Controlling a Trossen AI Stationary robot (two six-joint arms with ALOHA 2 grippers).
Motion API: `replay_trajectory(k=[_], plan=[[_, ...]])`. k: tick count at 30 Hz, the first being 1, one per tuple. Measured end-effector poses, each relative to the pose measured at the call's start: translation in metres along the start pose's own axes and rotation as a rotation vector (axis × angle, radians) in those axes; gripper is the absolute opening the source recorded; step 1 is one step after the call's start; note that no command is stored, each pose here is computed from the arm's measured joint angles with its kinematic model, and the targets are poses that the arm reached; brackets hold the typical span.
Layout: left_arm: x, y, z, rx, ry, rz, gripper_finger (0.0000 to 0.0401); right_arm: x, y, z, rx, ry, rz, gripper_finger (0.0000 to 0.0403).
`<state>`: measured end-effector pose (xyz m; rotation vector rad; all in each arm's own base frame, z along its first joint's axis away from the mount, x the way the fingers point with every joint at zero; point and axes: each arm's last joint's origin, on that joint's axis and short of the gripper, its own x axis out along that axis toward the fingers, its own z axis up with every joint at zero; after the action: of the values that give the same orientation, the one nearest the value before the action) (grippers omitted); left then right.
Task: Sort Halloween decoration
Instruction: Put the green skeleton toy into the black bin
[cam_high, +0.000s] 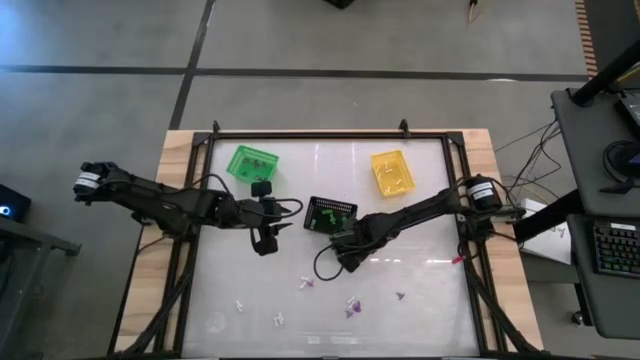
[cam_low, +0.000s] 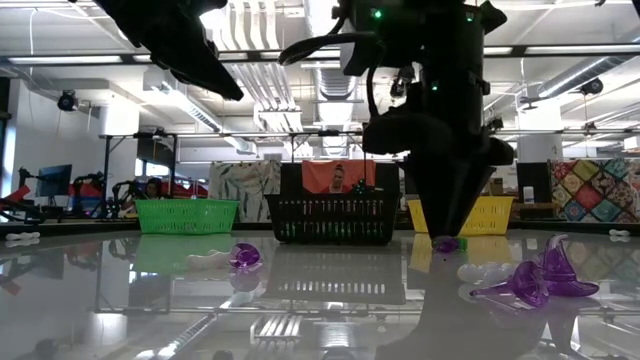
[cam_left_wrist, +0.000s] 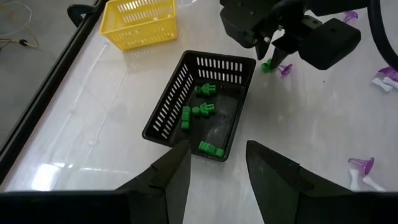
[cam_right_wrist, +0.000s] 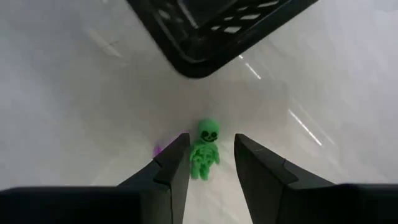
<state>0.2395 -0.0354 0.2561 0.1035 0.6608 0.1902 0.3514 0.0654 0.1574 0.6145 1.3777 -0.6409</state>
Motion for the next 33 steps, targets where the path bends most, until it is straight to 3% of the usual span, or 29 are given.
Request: replay_trajectory(k=[14, 21, 26, 33], plan=[[0.000, 0.000, 0.000, -0.005, -0.001, 0.000, 0.0139, 0.005, -0.001, 0.001, -0.038, -0.039, 0.000, 0.0015], [0.000, 0.000, 0.000, -0.005, -0.001, 0.000, 0.0139, -0.001, -0.004, 0.000, -0.069, -0.034, -0.005, 0.0009], [0.000, 0.000, 0.000, -0.006, -0.001, 0.000, 0.0139, -0.024, -0.011, -0.003, -0.084, -0.052, 0.008, 0.0009], [0.000, 0.000, 0.000, -0.009, -0.001, 0.000, 0.0139, -0.076, -0.020, -0.004, -0.146, -0.201, 0.145, 0.0009]])
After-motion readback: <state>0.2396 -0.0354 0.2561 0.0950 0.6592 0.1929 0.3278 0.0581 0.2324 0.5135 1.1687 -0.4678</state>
